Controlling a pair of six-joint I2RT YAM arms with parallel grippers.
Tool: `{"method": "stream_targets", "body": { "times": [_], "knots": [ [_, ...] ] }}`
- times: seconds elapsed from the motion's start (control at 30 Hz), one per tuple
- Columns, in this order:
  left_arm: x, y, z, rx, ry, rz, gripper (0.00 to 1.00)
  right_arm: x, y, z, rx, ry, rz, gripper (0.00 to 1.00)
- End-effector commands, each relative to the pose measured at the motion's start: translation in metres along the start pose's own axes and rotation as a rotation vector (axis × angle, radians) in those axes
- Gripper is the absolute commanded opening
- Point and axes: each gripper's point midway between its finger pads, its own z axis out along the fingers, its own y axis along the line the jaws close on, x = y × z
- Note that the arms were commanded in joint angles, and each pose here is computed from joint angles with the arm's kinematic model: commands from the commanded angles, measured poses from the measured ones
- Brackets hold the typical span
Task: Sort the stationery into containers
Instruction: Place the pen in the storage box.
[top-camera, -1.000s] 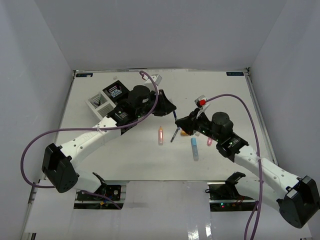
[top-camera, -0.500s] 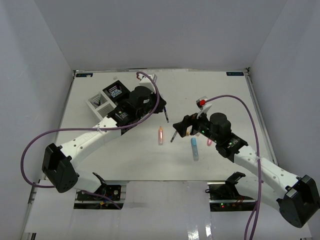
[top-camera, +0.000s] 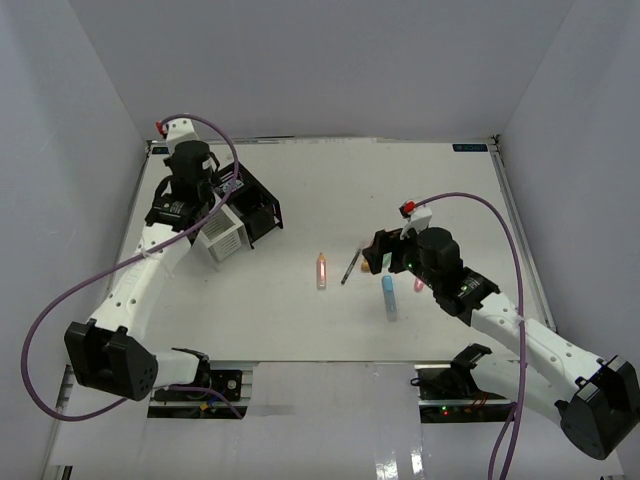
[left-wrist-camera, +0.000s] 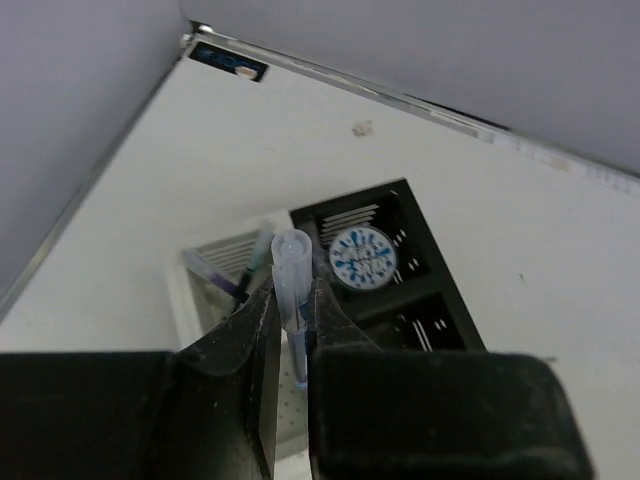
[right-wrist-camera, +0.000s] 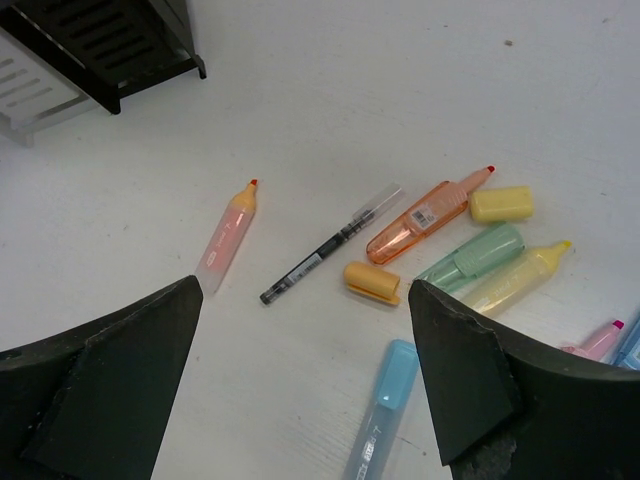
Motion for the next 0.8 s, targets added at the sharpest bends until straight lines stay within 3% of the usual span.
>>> {"method": "stream_targets", "body": {
  "times": [0.0,0.13,0.33,0.53,0.7,0.77],
  "knots": [
    [-0.027,0.04,0.0,-0.109,-0.092,0.007,0.0,-0.005,-0.006,0.0,0.036,-0.023,-0.013,0.9],
    [-0.024,0.065,0.022,-0.178,-0.101,-0.014,0.0,0.001,-0.007,0.001,0.039,-0.002,-0.021,0.9],
    [-0.005,0.066,0.056,-0.211,-0.072,-0.015,0.03,0.016,-0.01,-0.001,0.036,0.044,-0.043,0.9],
    [0.009,0.079,0.066,-0.245,-0.092,-0.024,0.1,0.028,-0.011,0.001,0.035,0.08,-0.052,0.91],
    [0.023,0.082,0.068,-0.247,-0.07,-0.02,0.3,0.035,-0.009,0.008,0.055,0.179,-0.009,0.91],
    [0.025,0.081,0.068,-0.237,-0.063,-0.018,0.44,0.037,-0.009,0.01,0.081,0.229,0.017,0.92]
  ]
}}
